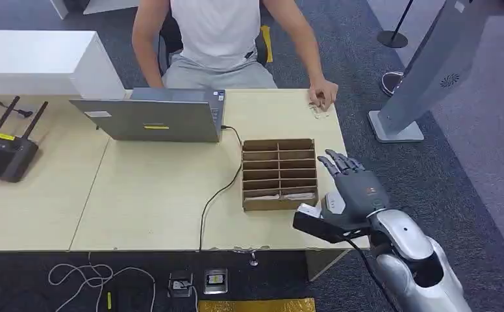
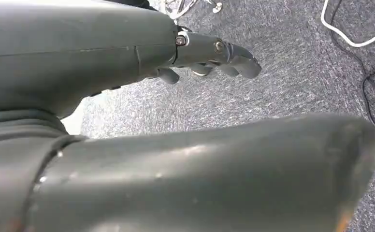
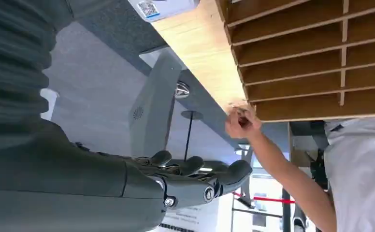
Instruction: Pass the card to the sensor for recognition and then transmit it.
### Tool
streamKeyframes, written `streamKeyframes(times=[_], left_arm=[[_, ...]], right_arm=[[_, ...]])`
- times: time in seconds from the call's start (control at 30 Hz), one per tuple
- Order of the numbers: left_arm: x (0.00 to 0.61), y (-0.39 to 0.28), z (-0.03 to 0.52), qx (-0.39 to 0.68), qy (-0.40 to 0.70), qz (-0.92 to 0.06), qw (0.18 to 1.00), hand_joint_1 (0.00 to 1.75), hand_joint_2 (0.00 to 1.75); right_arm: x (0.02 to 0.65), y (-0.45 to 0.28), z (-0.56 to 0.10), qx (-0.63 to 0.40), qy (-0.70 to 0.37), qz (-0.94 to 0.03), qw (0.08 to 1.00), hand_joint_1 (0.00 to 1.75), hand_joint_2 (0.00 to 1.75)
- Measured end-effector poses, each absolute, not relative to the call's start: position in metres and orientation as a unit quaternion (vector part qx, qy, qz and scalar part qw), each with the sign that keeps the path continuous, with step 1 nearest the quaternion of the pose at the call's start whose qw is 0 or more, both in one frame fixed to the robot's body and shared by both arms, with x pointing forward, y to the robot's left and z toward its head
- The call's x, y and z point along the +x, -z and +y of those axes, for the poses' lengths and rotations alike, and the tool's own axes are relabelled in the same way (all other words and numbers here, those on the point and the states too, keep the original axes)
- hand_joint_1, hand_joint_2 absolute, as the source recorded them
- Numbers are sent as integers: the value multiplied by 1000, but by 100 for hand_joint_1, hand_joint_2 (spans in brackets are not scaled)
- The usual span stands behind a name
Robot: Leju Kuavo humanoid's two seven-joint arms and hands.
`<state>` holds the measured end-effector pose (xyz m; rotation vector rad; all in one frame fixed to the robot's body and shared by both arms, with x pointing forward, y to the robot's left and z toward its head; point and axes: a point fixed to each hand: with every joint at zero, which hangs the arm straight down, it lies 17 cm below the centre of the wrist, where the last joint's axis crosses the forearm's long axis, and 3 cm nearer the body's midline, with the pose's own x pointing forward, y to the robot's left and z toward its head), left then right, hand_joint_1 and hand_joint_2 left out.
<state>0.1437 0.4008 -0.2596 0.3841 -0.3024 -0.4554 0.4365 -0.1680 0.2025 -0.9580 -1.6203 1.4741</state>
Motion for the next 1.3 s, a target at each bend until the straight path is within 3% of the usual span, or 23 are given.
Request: streamKeyframes(times=[0.63, 1.3], left_arm=[[141, 261, 398, 186, 224, -139, 946, 0, 0], [141, 261, 395, 184, 230, -140, 945, 0, 0]], right_arm=[[437, -199, -133, -368, -556, -658, 351, 0, 175], [452, -145, -128, -349, -569, -628, 400, 0, 175]])
